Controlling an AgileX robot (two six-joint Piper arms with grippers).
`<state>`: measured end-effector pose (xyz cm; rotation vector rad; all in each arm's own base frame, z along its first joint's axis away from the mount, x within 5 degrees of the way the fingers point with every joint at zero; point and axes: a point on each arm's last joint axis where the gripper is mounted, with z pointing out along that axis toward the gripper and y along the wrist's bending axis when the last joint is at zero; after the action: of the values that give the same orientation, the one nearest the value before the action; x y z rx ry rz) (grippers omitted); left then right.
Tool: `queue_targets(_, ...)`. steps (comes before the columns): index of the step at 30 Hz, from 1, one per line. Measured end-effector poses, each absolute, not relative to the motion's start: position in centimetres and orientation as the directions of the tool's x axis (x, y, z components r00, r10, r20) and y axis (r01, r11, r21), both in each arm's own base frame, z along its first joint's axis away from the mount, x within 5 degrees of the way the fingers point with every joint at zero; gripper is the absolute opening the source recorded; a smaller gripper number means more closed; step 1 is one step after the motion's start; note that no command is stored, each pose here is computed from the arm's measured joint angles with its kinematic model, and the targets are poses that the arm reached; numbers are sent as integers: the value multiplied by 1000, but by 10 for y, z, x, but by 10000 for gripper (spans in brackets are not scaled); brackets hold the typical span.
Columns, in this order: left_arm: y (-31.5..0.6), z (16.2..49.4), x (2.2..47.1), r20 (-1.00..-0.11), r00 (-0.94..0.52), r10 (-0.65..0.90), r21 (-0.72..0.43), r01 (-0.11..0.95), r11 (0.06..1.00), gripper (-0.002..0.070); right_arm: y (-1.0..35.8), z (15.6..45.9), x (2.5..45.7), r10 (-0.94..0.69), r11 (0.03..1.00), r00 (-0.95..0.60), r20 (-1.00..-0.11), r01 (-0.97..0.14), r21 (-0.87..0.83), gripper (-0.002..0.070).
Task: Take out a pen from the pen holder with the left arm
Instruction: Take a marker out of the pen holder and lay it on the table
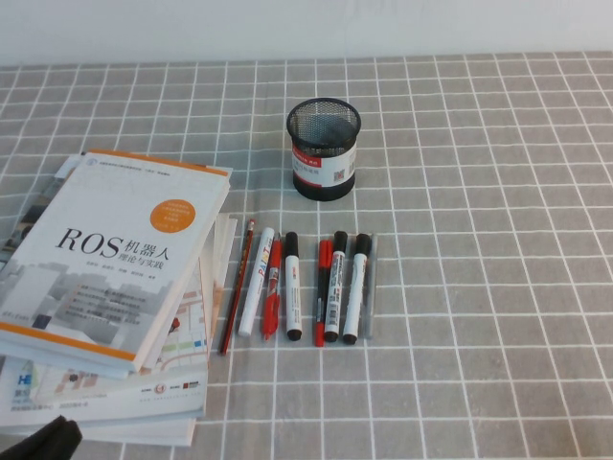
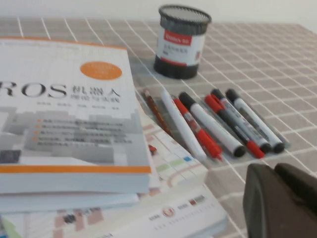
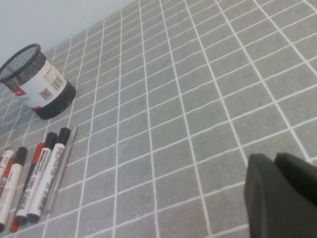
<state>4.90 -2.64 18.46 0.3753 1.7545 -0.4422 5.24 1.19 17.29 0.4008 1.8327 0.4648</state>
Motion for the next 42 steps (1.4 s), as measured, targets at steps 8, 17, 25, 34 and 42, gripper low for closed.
queue_targets(8,-19,184,53,-986,-160,41,-19,355,935,-3,12,173,52,491,863,-296,-819,41,503,-13)
queue_targets(17,-8,173,54,-946,-257,197,142,215,966,-3,12,173,52,491,863,-296,-819,41,503,-13)
queue_targets(25,-4,171,53,-940,-295,173,140,128,982,-3,12,173,52,491,863,-296,-819,41,503,-13)
queue_targets(34,-4,171,53,-940,-296,169,137,125,983,-3,12,173,52,491,863,-296,-819,41,503,-13)
queue_targets(42,-4,171,53,-941,-296,167,135,125,983,-3,12,173,52,491,863,-296,-819,41,503,-13)
